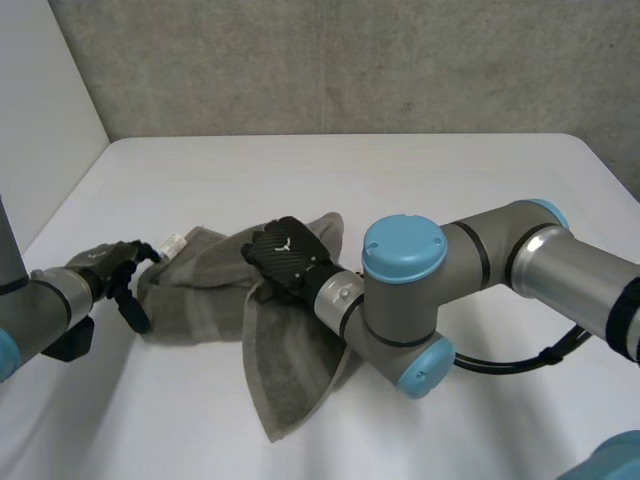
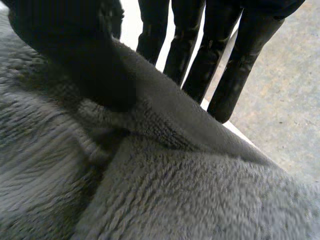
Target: Fold the towel.
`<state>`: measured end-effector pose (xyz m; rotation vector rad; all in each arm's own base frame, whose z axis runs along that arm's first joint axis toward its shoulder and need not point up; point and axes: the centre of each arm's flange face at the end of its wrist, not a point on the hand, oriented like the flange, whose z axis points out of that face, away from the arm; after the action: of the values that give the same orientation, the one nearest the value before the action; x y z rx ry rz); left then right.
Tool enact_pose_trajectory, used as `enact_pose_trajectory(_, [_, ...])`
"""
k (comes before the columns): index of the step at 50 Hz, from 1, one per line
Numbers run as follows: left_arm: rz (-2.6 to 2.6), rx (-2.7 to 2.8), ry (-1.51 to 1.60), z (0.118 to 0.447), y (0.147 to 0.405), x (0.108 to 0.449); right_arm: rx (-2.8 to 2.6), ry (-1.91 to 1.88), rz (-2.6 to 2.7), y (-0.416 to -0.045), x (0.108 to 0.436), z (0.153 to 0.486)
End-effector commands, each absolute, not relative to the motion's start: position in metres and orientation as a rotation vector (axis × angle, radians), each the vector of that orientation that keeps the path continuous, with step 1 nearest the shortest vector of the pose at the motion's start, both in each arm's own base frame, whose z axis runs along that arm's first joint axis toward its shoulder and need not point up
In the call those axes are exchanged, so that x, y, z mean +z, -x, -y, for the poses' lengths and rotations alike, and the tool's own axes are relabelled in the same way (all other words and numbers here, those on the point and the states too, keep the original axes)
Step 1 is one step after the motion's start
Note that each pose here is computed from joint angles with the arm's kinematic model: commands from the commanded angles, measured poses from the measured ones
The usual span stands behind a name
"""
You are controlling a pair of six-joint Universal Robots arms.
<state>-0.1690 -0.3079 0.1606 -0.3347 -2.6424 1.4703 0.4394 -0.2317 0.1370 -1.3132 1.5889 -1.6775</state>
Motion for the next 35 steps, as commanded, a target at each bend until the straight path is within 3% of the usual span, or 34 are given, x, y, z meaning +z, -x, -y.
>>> enact_pose_trajectory(1, [2.639, 1.447, 0.362, 0.303, 0.174, 0.156, -1.796, 1.257, -1.534, -0.442, 0.174, 0.244])
enact_pose_trajectory(2, [2.640, 1.447, 0.362, 0.303, 0.174, 0.156, -1.796, 1.256, -1.534, -0.442, 0.175, 0.244])
enact_pose_trajectory(4, [2.638, 1.441, 0.364, 0.303, 0.175, 0.153, -1.914, 1.188, -1.528, -0.429, 0.214, 0.254])
enact_pose_trajectory(5, [2.638, 1.441, 0.364, 0.303, 0.175, 0.153, -1.914, 1.187, -1.528, -0.429, 0.214, 0.254])
enact_pose_trajectory(8, [2.622, 1.456, 0.382, 0.304, 0.179, 0.153, -2.051, 1.095, -1.574, -0.387, 0.258, 0.279])
enact_pose_trajectory(11, [2.588, 1.491, 0.407, 0.305, 0.186, 0.154, -2.087, 1.068, -1.613, -0.361, 0.271, 0.284])
enact_pose_trajectory(22, [2.582, 1.486, 0.457, 0.309, 0.194, 0.136, -2.070, 0.998, -1.888, -0.289, 0.252, 0.302])
enact_pose_trajectory(35, [2.575, 1.498, 0.559, 0.299, 0.202, 0.140, -2.005, 0.957, -2.140, -0.237, 0.223, 0.318])
